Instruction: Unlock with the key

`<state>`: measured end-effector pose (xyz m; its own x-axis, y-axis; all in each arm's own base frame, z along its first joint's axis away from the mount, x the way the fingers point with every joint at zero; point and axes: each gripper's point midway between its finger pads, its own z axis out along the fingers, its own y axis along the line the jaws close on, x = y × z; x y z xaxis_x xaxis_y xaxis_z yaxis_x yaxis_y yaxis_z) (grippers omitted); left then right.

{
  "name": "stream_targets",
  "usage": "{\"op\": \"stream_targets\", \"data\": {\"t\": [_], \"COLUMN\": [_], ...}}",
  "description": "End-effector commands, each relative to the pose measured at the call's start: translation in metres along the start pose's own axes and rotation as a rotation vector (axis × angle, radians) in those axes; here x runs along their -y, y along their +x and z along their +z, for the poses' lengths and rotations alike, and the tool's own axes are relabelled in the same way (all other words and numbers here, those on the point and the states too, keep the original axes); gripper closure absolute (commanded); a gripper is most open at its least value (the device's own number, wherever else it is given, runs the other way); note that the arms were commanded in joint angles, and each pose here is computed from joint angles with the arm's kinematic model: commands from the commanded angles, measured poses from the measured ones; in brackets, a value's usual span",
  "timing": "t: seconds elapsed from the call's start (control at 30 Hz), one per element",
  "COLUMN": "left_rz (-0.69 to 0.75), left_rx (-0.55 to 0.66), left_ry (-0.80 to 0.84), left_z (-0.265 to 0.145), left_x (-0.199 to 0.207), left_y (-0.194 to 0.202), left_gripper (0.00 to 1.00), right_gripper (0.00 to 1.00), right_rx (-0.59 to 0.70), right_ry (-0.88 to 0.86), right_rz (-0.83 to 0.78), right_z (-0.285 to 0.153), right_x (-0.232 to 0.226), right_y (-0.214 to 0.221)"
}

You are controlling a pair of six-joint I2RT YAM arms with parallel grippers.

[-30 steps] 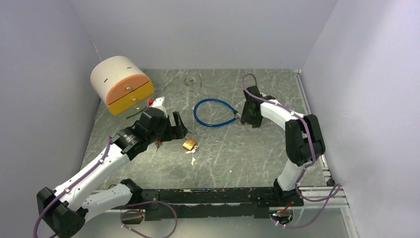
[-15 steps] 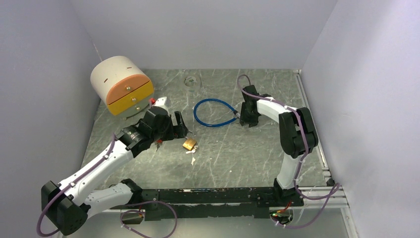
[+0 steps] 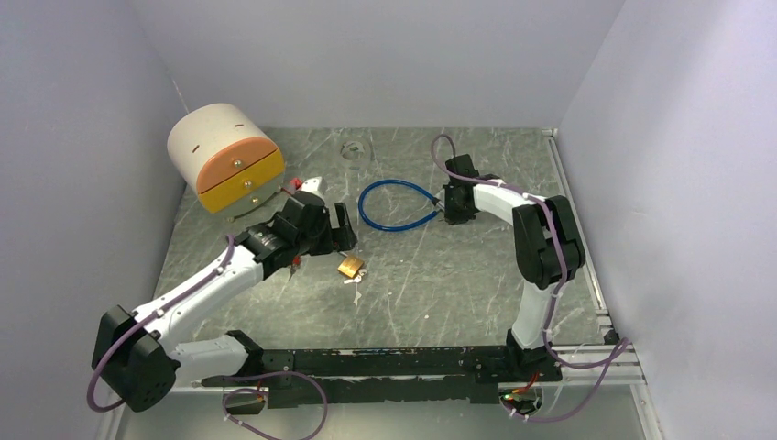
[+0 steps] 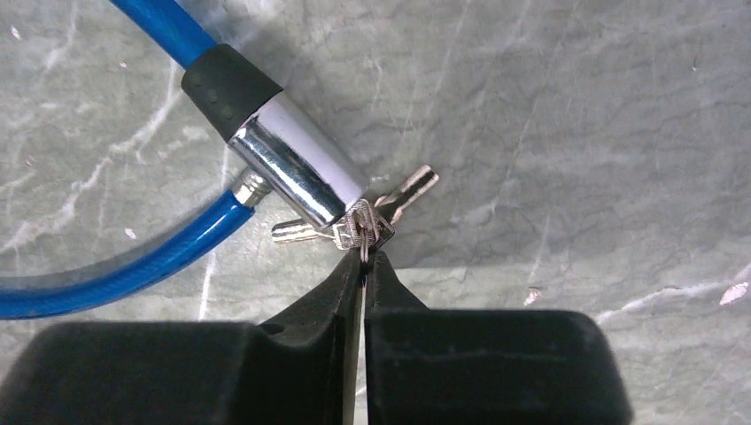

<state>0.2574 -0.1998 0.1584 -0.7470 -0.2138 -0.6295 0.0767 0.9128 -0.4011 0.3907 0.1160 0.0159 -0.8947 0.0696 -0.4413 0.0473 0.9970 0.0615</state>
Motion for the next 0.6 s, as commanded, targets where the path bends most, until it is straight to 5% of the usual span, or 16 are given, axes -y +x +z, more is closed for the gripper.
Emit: {"op": "stream_targets", "data": {"t": [0.0, 0.3, 0.57], "left_rz": [0.002, -0.068, -0.393], "left_rx": [0.058, 0.027, -0.077], "left_ry": [0.083, 0.119, 0.186], "left_z": [0.002, 0.021, 0.020], "left_x": [0.026, 0.043, 0.062], "left_y": [-0.026, -0.036, -0.061], "left_gripper": [0.06, 0.06, 0.06], "right_gripper": [0.98, 1.00, 1.00], "right_rx": [0.071, 0.190, 0.333], "right_ry": [-0.054, -0.241, -0.541], "right_rz": [-0.038, -0.052, -0.077], "right_z": [-0.001, -0.070, -0.164], "right_x": [-0.008, -0.032, -0.078], "right_y": [-0.016, -0.027, -0.035]}}
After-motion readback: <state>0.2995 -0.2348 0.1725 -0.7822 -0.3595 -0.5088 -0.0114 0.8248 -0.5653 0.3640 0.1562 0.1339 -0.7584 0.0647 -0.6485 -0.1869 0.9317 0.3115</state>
